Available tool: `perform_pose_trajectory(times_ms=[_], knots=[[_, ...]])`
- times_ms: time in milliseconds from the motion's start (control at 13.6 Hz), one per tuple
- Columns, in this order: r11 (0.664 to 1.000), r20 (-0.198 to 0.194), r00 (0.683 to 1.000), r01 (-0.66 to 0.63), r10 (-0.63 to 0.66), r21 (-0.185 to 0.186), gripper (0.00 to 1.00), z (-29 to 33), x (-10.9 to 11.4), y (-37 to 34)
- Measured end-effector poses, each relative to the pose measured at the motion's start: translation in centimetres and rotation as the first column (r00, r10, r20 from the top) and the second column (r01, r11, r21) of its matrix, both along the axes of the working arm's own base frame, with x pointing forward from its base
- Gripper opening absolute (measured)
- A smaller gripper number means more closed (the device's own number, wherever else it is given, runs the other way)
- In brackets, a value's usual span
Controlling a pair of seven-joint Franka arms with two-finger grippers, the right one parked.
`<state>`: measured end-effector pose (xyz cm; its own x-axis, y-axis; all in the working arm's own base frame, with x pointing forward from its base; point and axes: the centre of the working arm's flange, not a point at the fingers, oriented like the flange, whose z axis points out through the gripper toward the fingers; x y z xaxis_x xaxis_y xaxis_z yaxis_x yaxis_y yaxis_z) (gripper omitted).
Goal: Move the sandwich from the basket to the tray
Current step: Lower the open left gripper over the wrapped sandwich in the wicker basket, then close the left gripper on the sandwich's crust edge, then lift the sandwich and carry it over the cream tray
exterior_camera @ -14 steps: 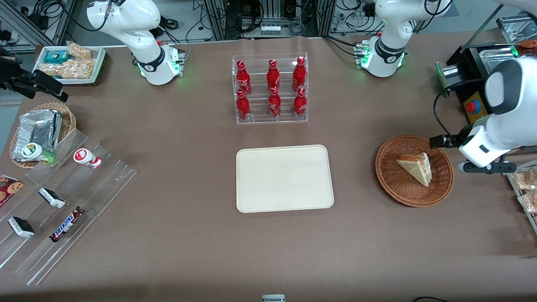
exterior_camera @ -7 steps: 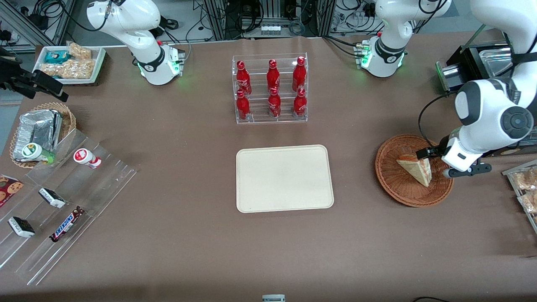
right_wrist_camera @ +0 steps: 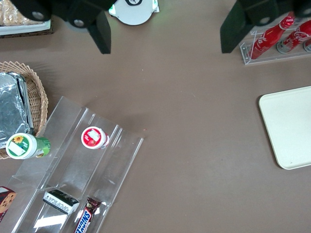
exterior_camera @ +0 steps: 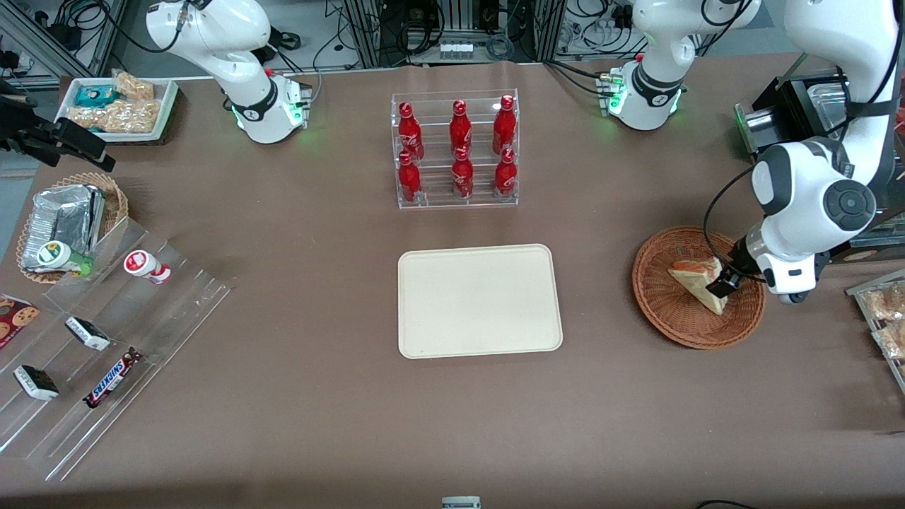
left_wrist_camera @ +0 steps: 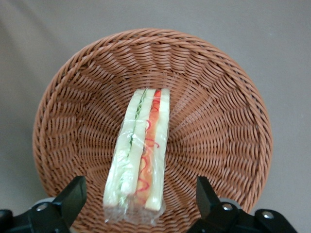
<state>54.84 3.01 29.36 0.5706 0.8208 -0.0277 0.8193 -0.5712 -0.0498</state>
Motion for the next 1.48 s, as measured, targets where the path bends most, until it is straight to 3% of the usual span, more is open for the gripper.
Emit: perform_pose_trajectory(times_ms=[369,738,959,1180,1328,1475], knots=[[0.996,-0.052,0.995,-0.086,0.085,-0.016,0.96,-3.6,-0.3,-0.1],[0.995,-0.085,0.992,-0.1,0.098,-0.014,0.42,-3.0,0.3,-0.2],[0.998,-0.098,0.994,-0.057,0.055,-0.021,0.31,1.1,2.9,-1.9],[0.998,-0.083,0.995,0.056,-0.058,-0.028,0.16,4.4,4.9,-8.3],[0.987,-0.079,0.984,0.155,-0.158,-0.05,0.16,4.1,5.4,-15.4],[0.969,-0.084,0.968,0.23,-0.238,-0.095,0.16,2.6,5.2,-23.6]])
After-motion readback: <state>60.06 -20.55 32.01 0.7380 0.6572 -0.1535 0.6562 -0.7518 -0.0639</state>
